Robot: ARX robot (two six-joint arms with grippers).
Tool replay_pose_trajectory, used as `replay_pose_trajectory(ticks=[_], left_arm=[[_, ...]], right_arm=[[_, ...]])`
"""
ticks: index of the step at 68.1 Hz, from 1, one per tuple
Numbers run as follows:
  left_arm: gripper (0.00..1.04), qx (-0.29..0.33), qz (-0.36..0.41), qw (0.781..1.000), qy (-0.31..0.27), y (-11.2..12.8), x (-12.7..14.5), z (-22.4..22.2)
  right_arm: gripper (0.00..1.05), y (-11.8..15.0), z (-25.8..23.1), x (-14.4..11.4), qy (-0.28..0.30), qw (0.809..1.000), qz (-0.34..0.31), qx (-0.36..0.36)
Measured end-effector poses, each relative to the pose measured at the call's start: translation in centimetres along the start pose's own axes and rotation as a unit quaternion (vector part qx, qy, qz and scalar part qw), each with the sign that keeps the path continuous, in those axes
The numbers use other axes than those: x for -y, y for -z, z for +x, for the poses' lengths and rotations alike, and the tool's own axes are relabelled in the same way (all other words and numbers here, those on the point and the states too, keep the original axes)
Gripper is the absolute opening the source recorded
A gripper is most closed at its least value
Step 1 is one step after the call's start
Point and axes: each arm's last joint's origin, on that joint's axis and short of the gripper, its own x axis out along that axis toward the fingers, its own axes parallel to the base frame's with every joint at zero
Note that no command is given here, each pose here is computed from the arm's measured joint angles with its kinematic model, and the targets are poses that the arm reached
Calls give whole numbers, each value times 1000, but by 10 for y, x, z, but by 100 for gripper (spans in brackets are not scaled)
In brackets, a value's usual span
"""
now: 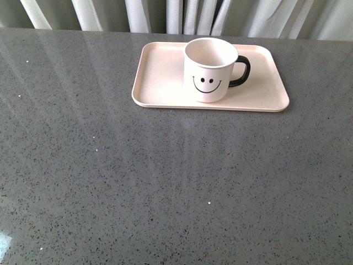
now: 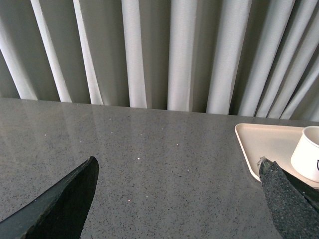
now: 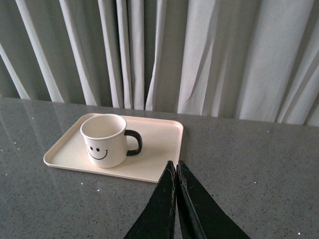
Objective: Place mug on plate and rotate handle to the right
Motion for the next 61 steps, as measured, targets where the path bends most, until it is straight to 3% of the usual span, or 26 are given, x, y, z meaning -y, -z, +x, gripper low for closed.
replay_pose_trajectory(ticks=[28,36,41,61], left_arm=[[95,0,0,1000,0,0,0,0],[95,0,0,1000,0,0,0,0],[95,0,0,1000,0,0,0,0],[95,0,0,1000,0,0,0,0]], right_arm=[[2,3,-12,0,0,1000,0,-3],[23,3,-12,0,0,1000,0,-2],[42,3,-12,0,0,1000,0,-2],[94,3,-12,0,0,1000,0,-2]])
